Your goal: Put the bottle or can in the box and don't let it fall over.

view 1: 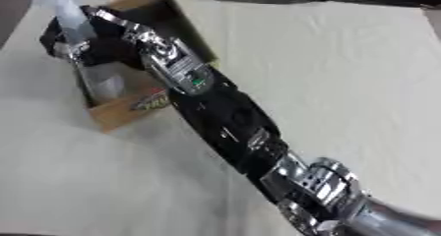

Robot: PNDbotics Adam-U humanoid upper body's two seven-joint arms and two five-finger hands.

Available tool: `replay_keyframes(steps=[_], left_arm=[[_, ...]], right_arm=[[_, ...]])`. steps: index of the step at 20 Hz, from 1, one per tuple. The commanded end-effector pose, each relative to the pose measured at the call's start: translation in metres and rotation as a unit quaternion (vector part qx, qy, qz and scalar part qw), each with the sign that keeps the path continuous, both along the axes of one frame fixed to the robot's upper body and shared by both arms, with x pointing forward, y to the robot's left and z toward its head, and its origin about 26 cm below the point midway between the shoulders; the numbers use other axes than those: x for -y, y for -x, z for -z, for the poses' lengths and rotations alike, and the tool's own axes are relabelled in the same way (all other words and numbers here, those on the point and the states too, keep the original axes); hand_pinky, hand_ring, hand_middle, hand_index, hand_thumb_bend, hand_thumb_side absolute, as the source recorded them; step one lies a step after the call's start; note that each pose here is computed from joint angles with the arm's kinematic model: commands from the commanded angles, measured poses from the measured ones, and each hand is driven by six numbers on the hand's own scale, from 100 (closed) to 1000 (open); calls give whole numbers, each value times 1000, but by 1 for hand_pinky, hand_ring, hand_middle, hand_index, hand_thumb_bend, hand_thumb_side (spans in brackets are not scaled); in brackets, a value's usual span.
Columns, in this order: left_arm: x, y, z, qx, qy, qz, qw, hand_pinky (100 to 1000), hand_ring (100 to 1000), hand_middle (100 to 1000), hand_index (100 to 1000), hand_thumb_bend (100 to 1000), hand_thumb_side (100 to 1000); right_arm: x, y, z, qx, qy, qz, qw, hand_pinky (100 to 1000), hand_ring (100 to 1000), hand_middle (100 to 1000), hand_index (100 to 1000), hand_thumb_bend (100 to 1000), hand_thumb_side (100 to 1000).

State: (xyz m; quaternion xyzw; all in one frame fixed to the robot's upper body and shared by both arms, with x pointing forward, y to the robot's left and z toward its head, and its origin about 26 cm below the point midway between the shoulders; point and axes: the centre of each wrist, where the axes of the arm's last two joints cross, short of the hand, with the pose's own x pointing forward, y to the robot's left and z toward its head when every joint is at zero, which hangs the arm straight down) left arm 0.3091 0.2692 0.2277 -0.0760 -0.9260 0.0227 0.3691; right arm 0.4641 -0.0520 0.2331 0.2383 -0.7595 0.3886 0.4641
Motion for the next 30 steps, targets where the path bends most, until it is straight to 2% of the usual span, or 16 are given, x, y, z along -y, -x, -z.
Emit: replay_keyframes(steps=[1,2,3,5,7,8,9,11,12,14,17,22,28,29,30], left_arm=[[-4,4,-9,18,-6,-6,1000,1000,1000,924,887,392,872],[-4,4,-9,17,-6,-7,1000,1000,1000,924,887,392,872],[-5,4,-8,16,-7,-8,1000,1000,1000,924,887,391,871],[-6,5,-7,14,-9,-11,1000,1000,1000,924,887,391,871],[-7,5,-6,11,-10,-14,1000,1000,1000,924,887,390,869],[-8,5,-5,10,-10,-16,1000,1000,1000,924,887,389,868],[-8,5,-4,9,-11,-17,1000,1000,1000,924,887,388,866],[-10,6,-3,7,-12,-21,1000,1000,1000,924,888,386,864],[-10,6,-2,5,-13,-22,1000,1000,1000,924,888,386,863],[-11,7,-2,4,-13,-24,1000,1000,1000,924,888,383,861],[-13,7,0,1,-14,-29,999,1000,1000,924,888,382,858],[-16,8,2,-4,-15,-35,999,1000,1000,924,888,383,854],[-17,9,4,-8,-18,-37,999,1000,1000,925,889,382,852],[-17,9,5,-9,-19,-38,999,1000,1000,925,889,382,851],[-18,9,5,-9,-19,-39,999,1000,1000,925,889,383,850]], right_arm=[[-4,5,-11,21,12,-6,1000,962,922,868,425,100,100],[-4,6,-13,26,17,-9,999,979,970,927,494,100,100],[-3,7,-16,32,22,-15,999,1000,1000,1000,671,100,100],[-1,11,-24,53,37,-35,997,1000,1000,1000,836,100,100],[3,13,-30,75,50,-49,995,1000,1000,1000,930,100,105],[5,14,-33,86,57,-55,993,1000,1000,1000,947,100,157],[7,14,-35,95,63,-61,992,1000,1000,1000,973,100,266],[11,16,-39,112,78,-73,988,1000,1000,1000,1000,100,362],[13,16,-40,119,88,-79,986,1000,1000,1000,1000,100,357],[17,15,-39,126,111,-90,982,1000,1000,1000,1000,100,311],[24,12,-33,123,142,-109,976,1000,1000,1000,1000,100,112],[36,7,-27,103,157,-125,974,1000,1000,1000,1000,100,100],[44,7,-26,93,150,-122,977,1000,1000,1000,1000,100,100],[45,7,-27,92,146,-120,978,1000,1000,1000,1000,100,389],[47,7,-28,91,140,-115,979,1000,1000,1000,1000,100,515]])
